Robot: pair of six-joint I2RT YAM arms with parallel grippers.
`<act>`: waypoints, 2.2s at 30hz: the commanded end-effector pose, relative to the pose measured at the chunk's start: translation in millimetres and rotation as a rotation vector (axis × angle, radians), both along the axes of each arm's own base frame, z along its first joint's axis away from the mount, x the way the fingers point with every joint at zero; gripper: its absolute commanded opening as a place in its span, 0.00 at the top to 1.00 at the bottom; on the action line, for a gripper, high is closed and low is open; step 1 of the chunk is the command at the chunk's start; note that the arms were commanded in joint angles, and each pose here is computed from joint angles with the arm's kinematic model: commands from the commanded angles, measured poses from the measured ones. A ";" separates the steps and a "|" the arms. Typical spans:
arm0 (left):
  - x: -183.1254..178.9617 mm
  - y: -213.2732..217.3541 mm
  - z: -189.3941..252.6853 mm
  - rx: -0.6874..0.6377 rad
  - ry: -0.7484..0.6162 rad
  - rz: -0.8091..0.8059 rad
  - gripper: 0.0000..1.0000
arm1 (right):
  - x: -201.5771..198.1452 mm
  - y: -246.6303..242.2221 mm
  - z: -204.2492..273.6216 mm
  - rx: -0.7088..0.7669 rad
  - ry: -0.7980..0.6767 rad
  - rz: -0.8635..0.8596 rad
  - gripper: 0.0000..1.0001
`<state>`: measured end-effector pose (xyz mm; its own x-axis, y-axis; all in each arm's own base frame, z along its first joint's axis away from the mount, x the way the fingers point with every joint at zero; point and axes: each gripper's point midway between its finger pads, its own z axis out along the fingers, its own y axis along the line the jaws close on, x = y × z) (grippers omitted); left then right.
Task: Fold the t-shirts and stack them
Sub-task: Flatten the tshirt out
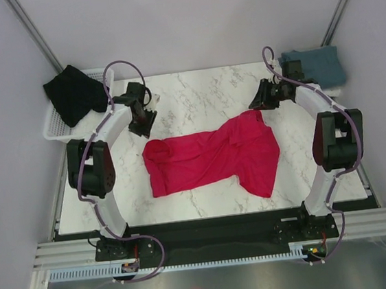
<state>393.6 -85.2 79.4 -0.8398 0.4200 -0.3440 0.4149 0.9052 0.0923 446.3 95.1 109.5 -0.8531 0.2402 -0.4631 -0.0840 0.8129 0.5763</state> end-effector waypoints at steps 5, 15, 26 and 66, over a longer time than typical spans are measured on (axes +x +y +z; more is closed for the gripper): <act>35.9 -9.5 49.1 -0.036 -0.151 0.011 0.47 | -8.0 -5.3 17.7 0.029 -0.018 0.086 0.64; 23.0 -10.1 61.7 -0.062 -0.163 0.003 0.45 | -81.6 -25.1 9.0 0.020 0.091 0.171 0.65; 28.2 -17.0 64.0 -0.092 -0.168 0.001 0.45 | -98.9 -27.8 4.2 0.005 0.089 0.184 0.66; 17.1 -6.2 51.0 -0.050 -0.159 0.017 0.46 | -63.0 -3.7 -35.2 0.058 0.123 0.188 0.82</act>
<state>404.4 -90.4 117.8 -0.7969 0.4062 -0.4472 0.4064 0.9081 0.1008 368.9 88.0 52.2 -0.9560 0.0901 -0.2793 -0.1116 0.7685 0.6300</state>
